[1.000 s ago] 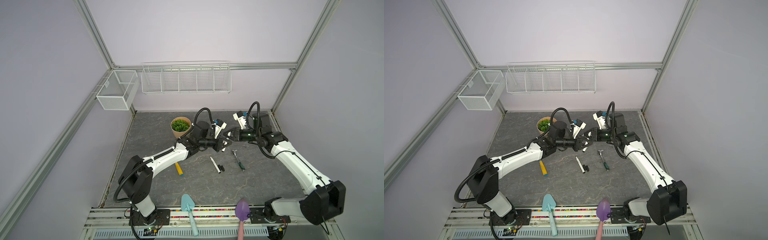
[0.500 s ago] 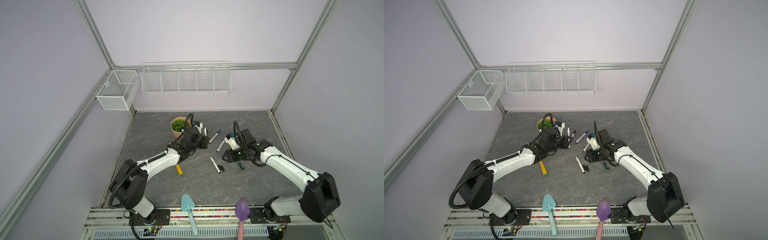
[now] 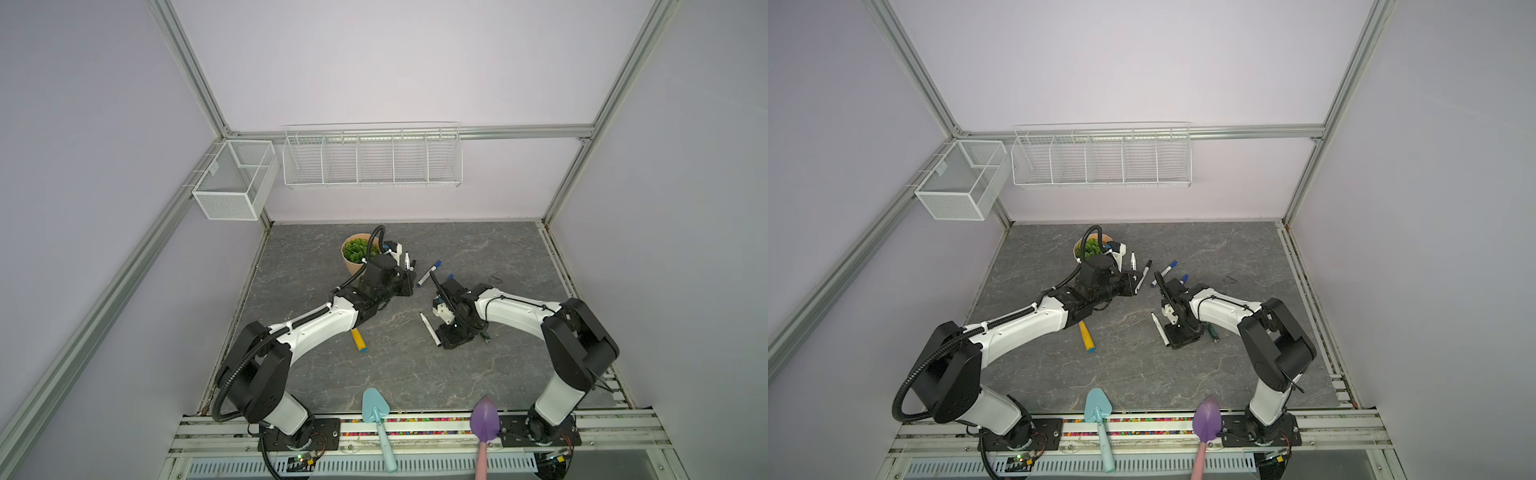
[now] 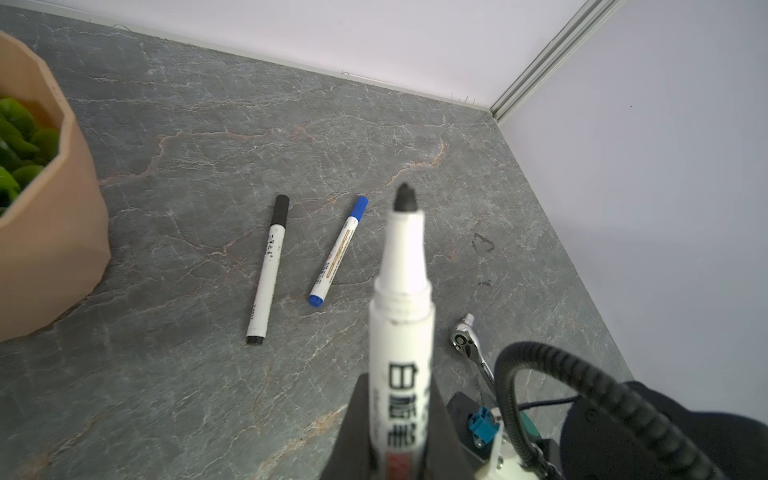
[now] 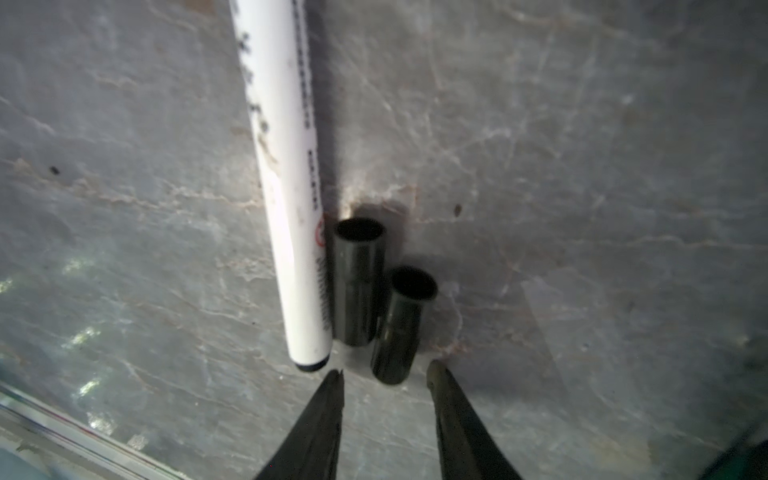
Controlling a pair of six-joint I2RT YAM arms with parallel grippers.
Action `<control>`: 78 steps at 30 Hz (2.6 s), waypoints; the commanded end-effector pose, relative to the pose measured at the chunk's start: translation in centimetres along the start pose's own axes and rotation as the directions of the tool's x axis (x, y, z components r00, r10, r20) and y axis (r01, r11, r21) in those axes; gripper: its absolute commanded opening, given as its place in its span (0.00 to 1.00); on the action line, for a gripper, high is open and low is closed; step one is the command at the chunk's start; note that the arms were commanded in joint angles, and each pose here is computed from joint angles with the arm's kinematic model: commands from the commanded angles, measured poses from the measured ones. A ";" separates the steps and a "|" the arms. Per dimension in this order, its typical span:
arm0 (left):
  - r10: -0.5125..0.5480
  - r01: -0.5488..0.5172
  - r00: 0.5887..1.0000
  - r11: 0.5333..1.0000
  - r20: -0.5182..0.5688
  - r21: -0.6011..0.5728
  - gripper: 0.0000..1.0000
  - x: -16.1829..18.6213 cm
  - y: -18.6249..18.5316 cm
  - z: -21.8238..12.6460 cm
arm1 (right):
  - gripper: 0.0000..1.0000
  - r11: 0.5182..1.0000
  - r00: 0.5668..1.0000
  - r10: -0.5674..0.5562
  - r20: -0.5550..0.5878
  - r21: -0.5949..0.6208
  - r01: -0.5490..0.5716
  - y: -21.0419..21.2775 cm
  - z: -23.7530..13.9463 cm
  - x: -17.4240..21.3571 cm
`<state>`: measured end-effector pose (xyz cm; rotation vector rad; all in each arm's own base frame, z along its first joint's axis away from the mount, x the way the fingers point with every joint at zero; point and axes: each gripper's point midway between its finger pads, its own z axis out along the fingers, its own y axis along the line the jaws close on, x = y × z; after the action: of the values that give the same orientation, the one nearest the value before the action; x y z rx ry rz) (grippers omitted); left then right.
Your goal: Insert the pens into the pen caps
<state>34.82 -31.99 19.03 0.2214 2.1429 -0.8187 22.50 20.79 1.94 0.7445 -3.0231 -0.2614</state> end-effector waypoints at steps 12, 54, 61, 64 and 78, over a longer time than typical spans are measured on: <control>0.039 -0.039 0.999 0.999 0.007 -0.013 0.00 -0.7 0.0 -0.8 | 0.35 0.946 1.000 0.012 0.009 0.323 -0.015 -5.8 -1.2 -2.1; 0.057 -0.056 0.998 0.997 0.022 -0.061 0.00 0.4 2.1 -3.2 | 0.53 0.960 0.973 0.186 0.136 0.187 -0.209 -6.7 0.5 -12.6; 0.062 -0.061 0.998 0.995 0.012 -0.073 0.00 0.6 2.5 -3.3 | 0.43 0.957 0.975 0.179 0.129 0.209 -0.203 -6.8 1.2 -12.5; 0.064 -0.063 0.998 0.995 0.008 -0.073 0.00 0.7 2.6 -3.3 | 0.35 0.958 0.977 0.165 0.135 0.215 -0.192 -6.8 1.1 -12.6; 0.068 -0.068 0.998 0.997 -0.003 -0.048 0.00 0.8 2.1 -3.0 | 0.34 0.976 0.996 -0.076 0.049 0.209 0.064 -2.5 -2.1 -3.6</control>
<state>33.36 -28.82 18.55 0.2628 2.1466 -0.7253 28.69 20.56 3.52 0.8103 -3.1647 0.0545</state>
